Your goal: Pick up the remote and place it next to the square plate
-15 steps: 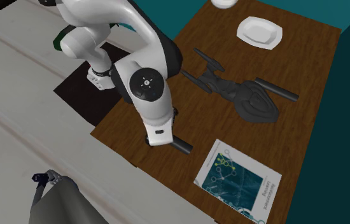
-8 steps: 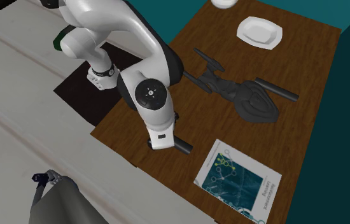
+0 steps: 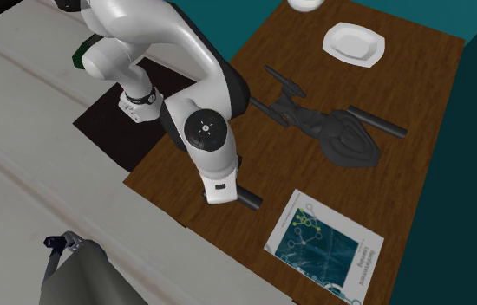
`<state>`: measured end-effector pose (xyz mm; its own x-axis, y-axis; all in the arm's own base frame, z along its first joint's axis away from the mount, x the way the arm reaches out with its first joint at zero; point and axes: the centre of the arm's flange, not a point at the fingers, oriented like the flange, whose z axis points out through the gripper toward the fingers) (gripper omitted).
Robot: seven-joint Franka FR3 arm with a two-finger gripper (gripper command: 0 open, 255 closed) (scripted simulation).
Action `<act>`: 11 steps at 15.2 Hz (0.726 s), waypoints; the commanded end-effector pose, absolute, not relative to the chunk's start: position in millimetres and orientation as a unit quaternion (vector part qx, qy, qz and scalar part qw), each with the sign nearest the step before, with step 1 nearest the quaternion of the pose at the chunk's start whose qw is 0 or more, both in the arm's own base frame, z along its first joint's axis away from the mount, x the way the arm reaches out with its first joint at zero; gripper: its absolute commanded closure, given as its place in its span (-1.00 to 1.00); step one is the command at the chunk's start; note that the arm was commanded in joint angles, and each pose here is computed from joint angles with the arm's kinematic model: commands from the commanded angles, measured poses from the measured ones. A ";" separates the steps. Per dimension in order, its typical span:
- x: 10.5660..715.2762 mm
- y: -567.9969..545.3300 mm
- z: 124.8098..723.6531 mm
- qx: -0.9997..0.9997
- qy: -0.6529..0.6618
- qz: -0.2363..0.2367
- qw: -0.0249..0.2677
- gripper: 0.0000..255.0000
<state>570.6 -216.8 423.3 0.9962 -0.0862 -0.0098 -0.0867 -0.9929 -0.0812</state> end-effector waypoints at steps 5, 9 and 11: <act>570.6 -215.7 423.1 -0.998 0.043 0.003 0.041 1.00; 570.6 -216.8 423.3 -0.998 0.043 0.003 0.041 1.00; 570.5 -216.8 433.8 -0.998 0.043 0.003 0.041 1.00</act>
<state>570.8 -216.9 430.2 0.9962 -0.0862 -0.0088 -0.0867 -0.9930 -0.0809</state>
